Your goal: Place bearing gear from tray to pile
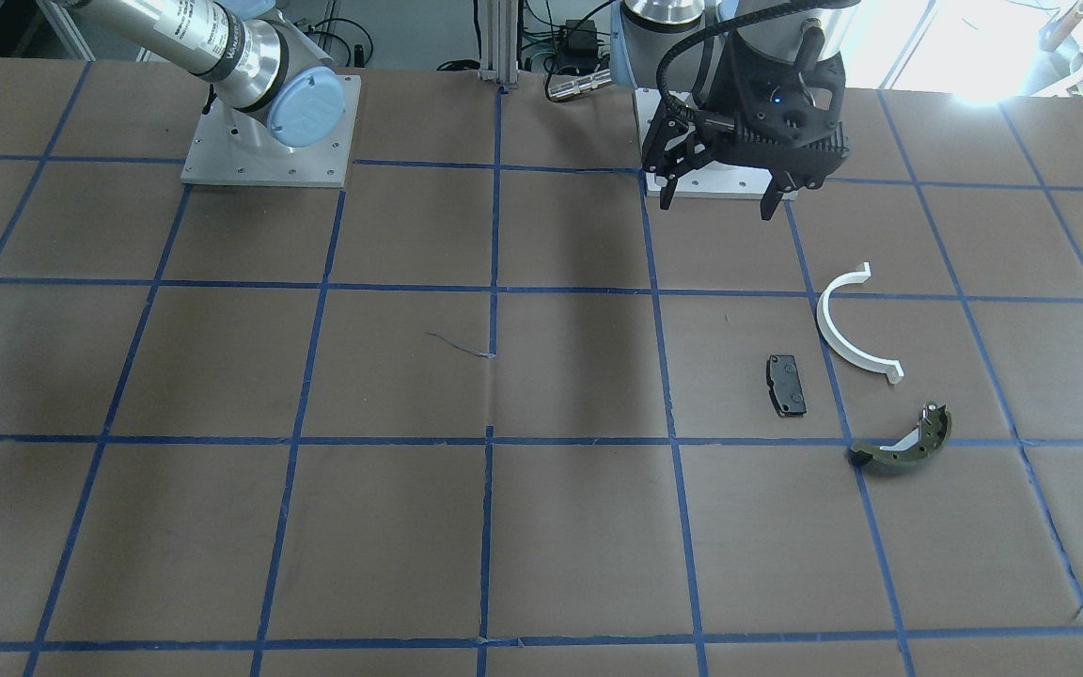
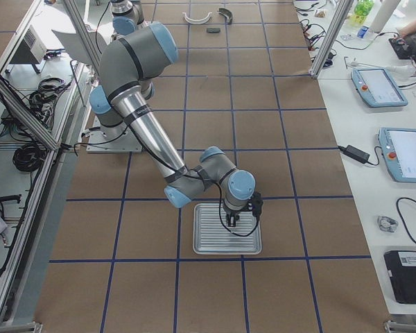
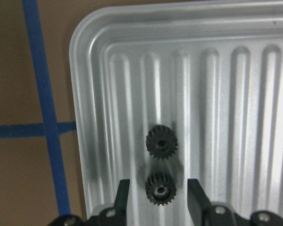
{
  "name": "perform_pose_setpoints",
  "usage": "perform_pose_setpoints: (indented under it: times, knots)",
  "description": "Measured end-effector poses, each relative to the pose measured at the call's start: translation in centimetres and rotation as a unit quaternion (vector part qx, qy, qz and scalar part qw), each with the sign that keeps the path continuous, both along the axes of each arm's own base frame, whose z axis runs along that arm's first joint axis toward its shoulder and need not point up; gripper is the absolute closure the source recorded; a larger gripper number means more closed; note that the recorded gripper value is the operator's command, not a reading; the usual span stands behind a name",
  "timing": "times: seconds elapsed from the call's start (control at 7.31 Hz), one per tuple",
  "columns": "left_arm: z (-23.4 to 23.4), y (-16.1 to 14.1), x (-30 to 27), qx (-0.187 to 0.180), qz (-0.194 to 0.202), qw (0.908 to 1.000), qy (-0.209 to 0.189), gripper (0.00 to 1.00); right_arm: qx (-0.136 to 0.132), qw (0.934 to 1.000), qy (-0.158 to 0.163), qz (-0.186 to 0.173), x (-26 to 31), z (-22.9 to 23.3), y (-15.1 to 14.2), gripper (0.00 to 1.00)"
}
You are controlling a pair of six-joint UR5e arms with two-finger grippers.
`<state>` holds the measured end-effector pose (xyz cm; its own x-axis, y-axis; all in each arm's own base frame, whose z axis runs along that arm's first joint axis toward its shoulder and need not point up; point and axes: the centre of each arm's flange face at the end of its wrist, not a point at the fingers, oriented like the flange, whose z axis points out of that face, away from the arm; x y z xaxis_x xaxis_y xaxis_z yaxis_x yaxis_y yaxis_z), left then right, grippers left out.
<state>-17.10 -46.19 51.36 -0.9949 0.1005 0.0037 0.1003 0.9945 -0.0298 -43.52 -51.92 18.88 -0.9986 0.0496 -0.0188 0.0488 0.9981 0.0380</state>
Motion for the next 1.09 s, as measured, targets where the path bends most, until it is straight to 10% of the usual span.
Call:
perform_pose_setpoints:
  times: [0.68, 1.09]
  knots:
    - [0.0, 0.0, 0.0, 0.0, 0.0, 1.0, 0.0, 0.0, 0.003, 1.0, -0.006, 0.004, 0.4, -1.0, 0.2, 0.99]
    - [0.0, 0.0, 0.0, 0.0, 0.0, 1.0, 0.0, 0.0, -0.008, 0.9999, 0.01, 0.008, 1.1, 1.7, -0.2, 1.0]
